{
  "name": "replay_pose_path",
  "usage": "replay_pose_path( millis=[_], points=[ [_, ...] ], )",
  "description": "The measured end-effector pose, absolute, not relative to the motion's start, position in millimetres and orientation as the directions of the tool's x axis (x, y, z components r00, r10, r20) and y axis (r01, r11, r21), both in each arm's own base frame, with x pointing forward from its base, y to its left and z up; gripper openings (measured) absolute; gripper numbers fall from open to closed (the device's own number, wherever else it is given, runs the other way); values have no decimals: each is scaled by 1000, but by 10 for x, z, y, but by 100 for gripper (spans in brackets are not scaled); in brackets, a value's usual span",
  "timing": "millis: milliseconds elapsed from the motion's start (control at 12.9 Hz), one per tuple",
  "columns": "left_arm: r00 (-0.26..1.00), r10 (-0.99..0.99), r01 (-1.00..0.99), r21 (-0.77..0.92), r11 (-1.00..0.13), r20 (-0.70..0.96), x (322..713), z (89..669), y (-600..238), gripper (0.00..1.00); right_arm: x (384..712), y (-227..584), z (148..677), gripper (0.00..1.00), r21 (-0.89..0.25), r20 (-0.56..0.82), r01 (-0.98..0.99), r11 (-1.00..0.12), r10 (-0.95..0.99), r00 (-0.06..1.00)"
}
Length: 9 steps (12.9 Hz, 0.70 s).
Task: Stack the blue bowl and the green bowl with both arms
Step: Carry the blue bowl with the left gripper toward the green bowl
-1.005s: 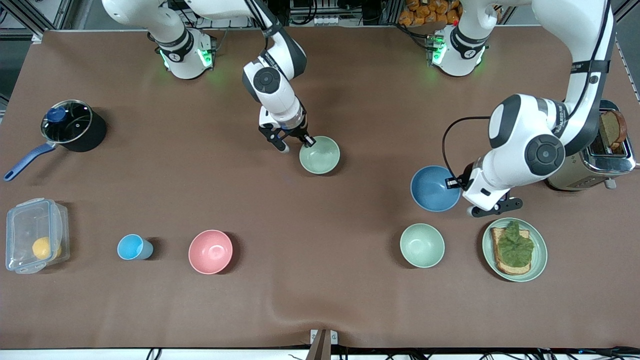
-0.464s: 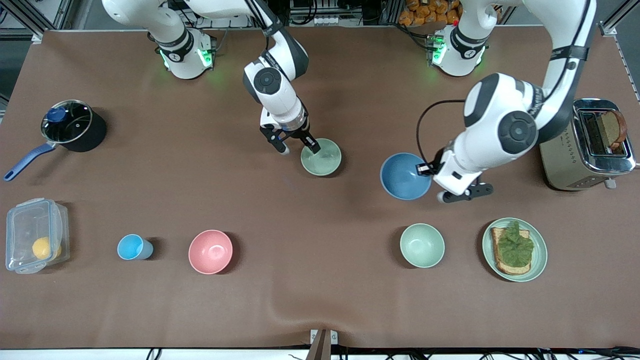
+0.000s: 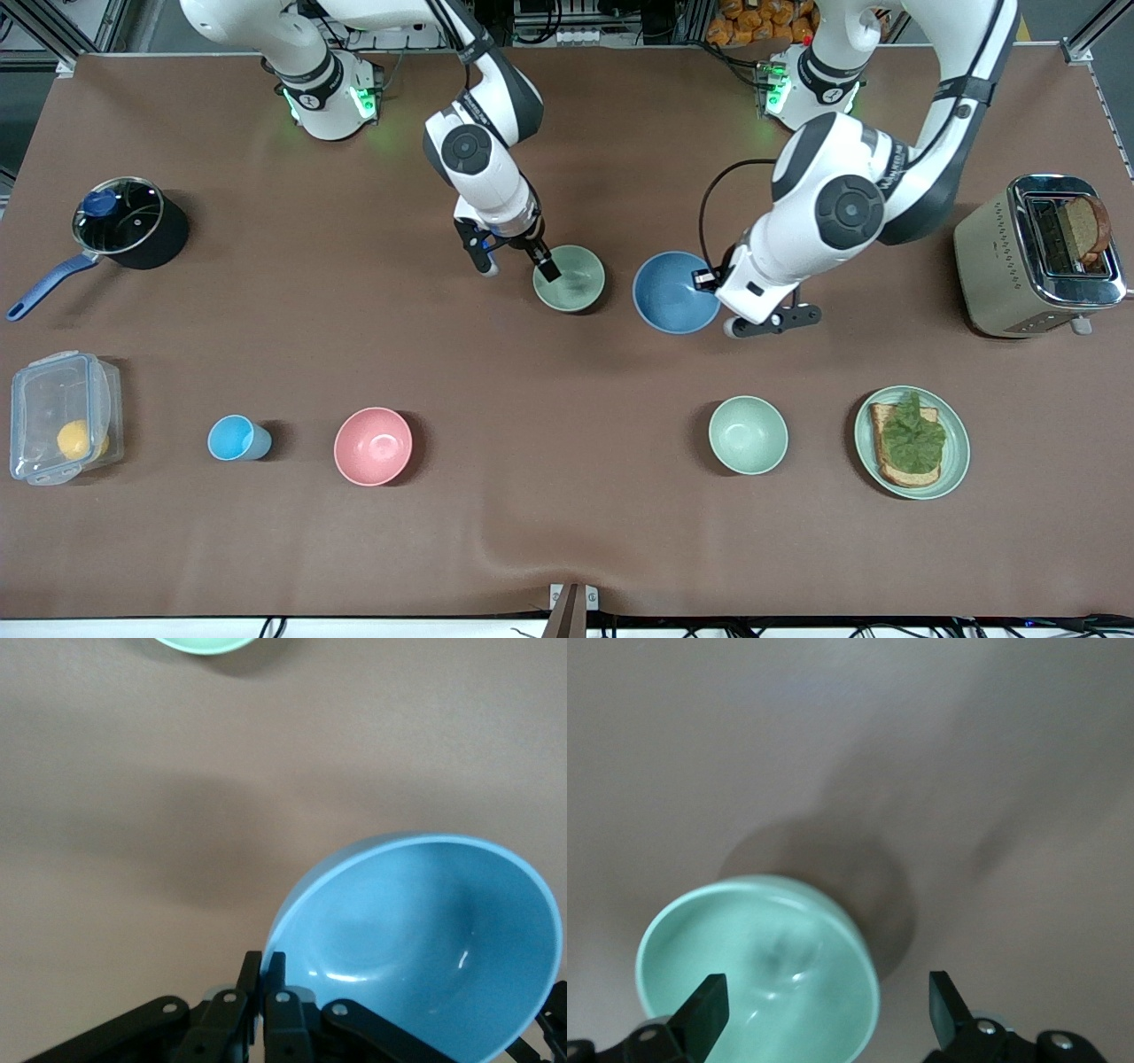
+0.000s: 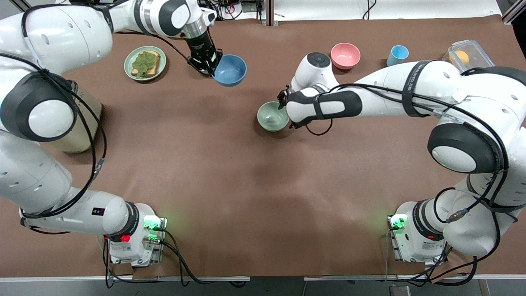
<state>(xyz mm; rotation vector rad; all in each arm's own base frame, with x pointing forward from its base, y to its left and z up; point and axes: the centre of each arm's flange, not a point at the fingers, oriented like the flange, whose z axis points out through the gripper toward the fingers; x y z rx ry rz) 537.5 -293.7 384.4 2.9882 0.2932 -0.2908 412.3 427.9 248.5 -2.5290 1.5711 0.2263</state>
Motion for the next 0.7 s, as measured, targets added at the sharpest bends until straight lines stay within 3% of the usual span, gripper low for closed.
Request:
replay_pose_path(
  millis=[309, 696],
  points=[
    [960, 203, 230, 124, -965, -194, 5159, 3695, -3303, 5, 4514, 3688, 2599, 100, 84, -261, -952, -293, -929, 263],
    [961, 203, 231, 140, -963, -188, 4964, 3397, -3615, 5, 4665, 3472, 2485, 100, 136, -355, -985, -110, -933, 55]
  ],
)
